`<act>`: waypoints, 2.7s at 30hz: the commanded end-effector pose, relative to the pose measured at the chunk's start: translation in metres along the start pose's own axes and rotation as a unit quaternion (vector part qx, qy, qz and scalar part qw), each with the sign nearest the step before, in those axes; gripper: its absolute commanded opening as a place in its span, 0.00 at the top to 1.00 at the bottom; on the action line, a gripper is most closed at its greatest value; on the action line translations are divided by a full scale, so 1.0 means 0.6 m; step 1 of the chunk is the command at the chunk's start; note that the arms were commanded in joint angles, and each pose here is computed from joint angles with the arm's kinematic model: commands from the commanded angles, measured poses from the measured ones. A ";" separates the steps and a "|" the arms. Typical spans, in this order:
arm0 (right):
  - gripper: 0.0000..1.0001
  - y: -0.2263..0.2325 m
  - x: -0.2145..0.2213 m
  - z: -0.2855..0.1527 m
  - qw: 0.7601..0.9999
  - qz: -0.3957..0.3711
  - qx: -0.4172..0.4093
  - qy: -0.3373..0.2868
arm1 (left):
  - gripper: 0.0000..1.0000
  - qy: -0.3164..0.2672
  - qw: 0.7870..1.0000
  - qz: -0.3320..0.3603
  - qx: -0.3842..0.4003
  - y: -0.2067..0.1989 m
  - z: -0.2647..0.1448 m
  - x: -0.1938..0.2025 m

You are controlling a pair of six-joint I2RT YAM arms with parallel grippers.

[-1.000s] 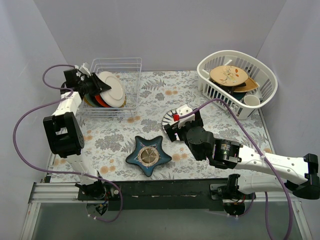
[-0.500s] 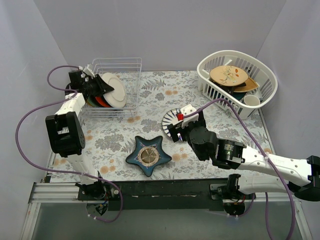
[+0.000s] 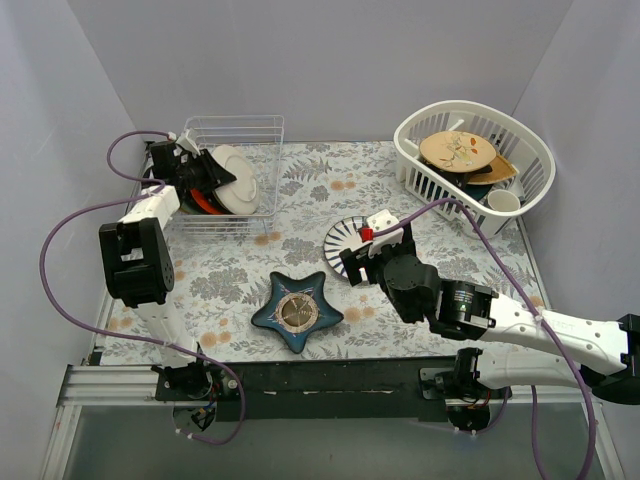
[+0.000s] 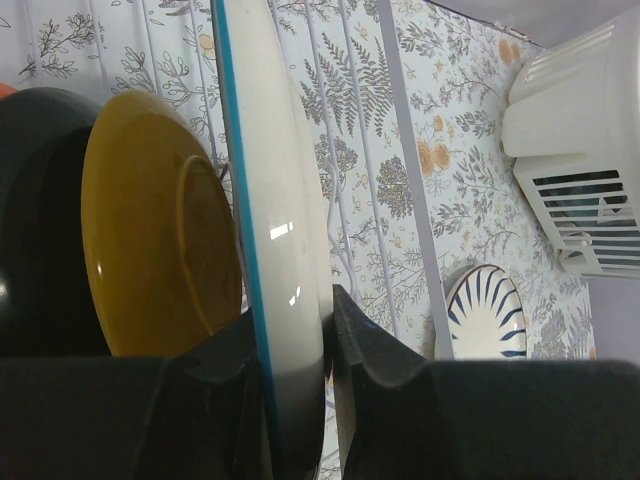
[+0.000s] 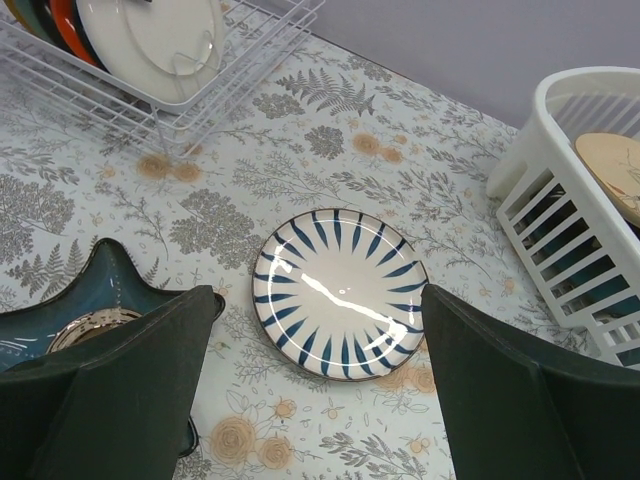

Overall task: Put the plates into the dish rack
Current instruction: Insert the plate into the dish rack, then pick up the plate at the center of the board.

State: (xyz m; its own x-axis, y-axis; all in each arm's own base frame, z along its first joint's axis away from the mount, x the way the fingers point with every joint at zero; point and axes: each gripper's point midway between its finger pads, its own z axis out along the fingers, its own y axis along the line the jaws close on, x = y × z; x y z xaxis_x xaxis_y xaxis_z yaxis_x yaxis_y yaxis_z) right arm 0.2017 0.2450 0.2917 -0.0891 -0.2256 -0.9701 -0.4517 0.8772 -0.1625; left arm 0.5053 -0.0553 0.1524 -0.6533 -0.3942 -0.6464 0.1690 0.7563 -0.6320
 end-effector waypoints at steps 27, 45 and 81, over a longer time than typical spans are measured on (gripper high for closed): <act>0.08 0.018 0.002 0.005 1.000 0.023 -0.017 -0.002 | 0.48 -0.088 0.989 0.078 -0.088 -0.022 -0.080 -0.118; 0.08 0.008 0.003 0.006 1.000 0.021 -0.002 -0.002 | 0.39 -0.125 0.978 0.053 -0.161 0.021 -0.137 -0.141; 0.11 -0.176 0.261 0.119 0.902 0.370 -0.052 0.215 | 0.31 -0.012 0.994 0.110 -0.013 -0.366 -0.043 0.191</act>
State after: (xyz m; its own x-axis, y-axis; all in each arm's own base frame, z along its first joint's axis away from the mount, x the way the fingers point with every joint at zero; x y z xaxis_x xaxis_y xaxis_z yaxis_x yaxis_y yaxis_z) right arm 0.2997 0.1316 0.1509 -0.6912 0.2373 -0.6826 -0.1622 0.8695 0.4665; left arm 0.3762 -0.2366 0.2399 -0.5932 -0.2133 -0.7763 0.3115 0.8283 -0.4657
